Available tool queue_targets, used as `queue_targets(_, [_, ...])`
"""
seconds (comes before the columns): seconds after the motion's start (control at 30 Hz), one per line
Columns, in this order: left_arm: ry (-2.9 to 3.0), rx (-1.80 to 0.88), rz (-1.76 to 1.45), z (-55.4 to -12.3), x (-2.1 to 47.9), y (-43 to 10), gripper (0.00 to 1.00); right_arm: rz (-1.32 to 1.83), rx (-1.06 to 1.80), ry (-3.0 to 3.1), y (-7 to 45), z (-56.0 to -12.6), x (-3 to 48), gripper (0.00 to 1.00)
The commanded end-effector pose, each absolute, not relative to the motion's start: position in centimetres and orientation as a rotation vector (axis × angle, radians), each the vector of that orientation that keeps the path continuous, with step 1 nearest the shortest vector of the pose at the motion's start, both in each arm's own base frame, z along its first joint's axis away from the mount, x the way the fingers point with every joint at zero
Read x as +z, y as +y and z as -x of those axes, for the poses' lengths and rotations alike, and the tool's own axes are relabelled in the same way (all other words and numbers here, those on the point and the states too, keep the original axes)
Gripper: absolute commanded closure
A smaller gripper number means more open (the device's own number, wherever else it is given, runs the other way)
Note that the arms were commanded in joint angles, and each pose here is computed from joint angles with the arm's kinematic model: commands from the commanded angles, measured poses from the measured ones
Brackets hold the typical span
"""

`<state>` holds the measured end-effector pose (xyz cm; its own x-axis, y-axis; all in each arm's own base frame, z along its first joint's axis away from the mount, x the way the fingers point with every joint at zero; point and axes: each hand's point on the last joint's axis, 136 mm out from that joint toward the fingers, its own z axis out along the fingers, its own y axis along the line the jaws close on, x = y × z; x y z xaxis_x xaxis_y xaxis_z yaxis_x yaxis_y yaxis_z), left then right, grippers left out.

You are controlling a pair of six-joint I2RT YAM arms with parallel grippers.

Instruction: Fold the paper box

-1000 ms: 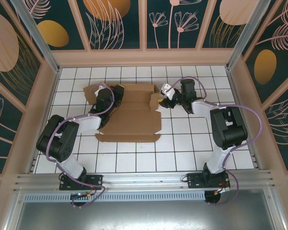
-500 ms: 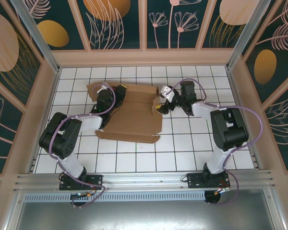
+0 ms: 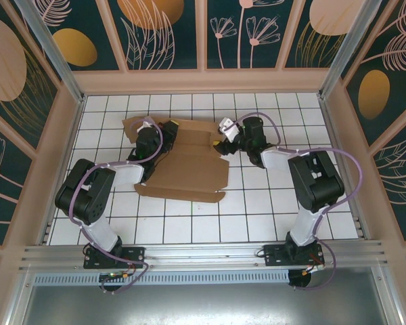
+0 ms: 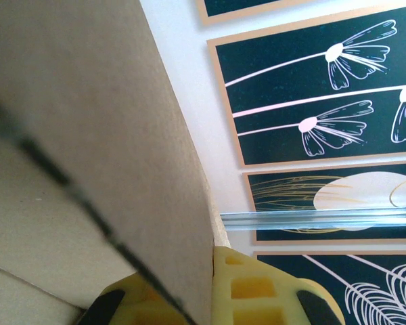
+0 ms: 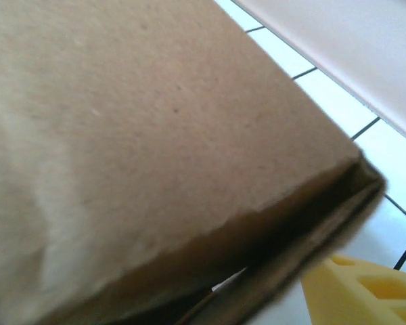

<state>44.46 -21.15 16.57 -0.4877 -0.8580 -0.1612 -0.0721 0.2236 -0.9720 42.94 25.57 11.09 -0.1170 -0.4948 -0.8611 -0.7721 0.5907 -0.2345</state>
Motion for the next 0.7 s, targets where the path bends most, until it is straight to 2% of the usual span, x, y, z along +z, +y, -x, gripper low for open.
queue_targets(0.0, [1.939,-1.251,0.931,-43.1,11.5,-21.5,1.0,0.921,0.277,1.776,25.5,-44.9,12.5,0.38])
queue_targets(0.07, [1.934,-1.248,0.941,-43.1,11.6,-21.3,1.0,0.887,0.271,1.81,25.4,-44.9,12.2,0.45])
queue_targets(0.13, [1.93,-1.243,0.949,-43.1,11.8,-21.2,1.0,0.843,0.253,1.847,25.5,-45.0,11.8,0.56])
queue_targets(0.2, [1.92,-1.244,0.96,-43.0,11.9,-21.0,1.0,0.815,0.217,1.873,25.8,-45.1,11.3,0.62])
queue_targets(0.47, [1.906,-1.241,1.006,-42.8,11.4,-20.6,1.0,0.589,0.034,2.007,26.2,-46.1,9.4,0.67])
queue_targets(0.6, [1.898,-1.237,1.017,-42.6,11.4,-20.4,1.0,0.492,-0.042,2.055,25.7,-46.8,8.5,0.76])
queue_targets(0.63, [1.896,-1.233,1.022,-42.6,11.4,-20.3,1.0,0.477,-0.045,2.056,25.6,-46.8,8.5,0.8])
queue_targets(0.67, [1.894,-1.226,1.029,-42.6,11.3,-20.1,1.0,0.453,-0.054,2.058,25.4,-46.8,8.5,0.87])
